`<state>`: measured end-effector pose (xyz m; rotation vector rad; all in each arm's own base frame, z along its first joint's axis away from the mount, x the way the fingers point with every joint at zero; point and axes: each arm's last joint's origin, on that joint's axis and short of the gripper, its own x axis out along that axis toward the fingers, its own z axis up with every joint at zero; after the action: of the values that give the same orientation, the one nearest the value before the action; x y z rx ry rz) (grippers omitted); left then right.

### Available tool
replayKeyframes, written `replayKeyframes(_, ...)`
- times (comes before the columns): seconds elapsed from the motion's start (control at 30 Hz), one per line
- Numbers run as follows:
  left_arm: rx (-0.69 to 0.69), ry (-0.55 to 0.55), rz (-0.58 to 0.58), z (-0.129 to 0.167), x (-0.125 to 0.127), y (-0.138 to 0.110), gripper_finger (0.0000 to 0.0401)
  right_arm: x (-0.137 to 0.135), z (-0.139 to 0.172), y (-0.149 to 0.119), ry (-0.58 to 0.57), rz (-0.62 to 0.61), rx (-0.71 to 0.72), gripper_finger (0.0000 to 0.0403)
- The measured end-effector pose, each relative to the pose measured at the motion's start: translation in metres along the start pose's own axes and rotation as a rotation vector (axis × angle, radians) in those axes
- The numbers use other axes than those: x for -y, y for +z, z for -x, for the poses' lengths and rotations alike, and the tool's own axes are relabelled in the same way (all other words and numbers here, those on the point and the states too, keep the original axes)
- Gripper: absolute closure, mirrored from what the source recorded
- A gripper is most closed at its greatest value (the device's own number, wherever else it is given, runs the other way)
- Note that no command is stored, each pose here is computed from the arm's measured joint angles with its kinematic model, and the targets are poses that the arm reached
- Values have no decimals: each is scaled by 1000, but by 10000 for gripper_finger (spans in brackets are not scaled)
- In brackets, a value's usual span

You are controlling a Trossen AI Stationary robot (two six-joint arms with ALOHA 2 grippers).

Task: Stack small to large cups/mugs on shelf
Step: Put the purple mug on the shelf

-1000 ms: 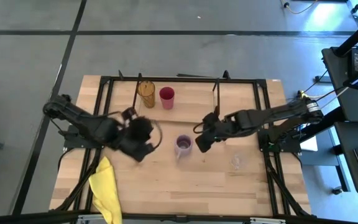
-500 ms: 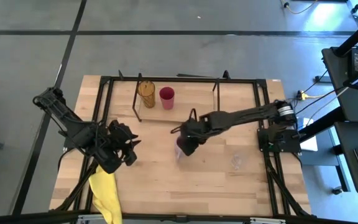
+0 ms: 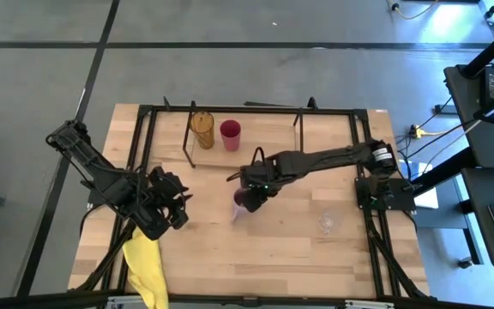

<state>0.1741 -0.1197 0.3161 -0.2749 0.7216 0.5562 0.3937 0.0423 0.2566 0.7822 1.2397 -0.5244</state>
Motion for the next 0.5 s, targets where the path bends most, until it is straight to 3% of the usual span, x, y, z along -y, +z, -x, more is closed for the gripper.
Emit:
replayKeyframes(0.2, -15, 37, -38, 0, -5, -2, 299, -7, 12, 5, 41, -22, 53, 283)
replayKeyframes(0.5, -14, 62, -132, 2, -11, -1, 299, -7, -17, 7, 38, -68, 25, 283)
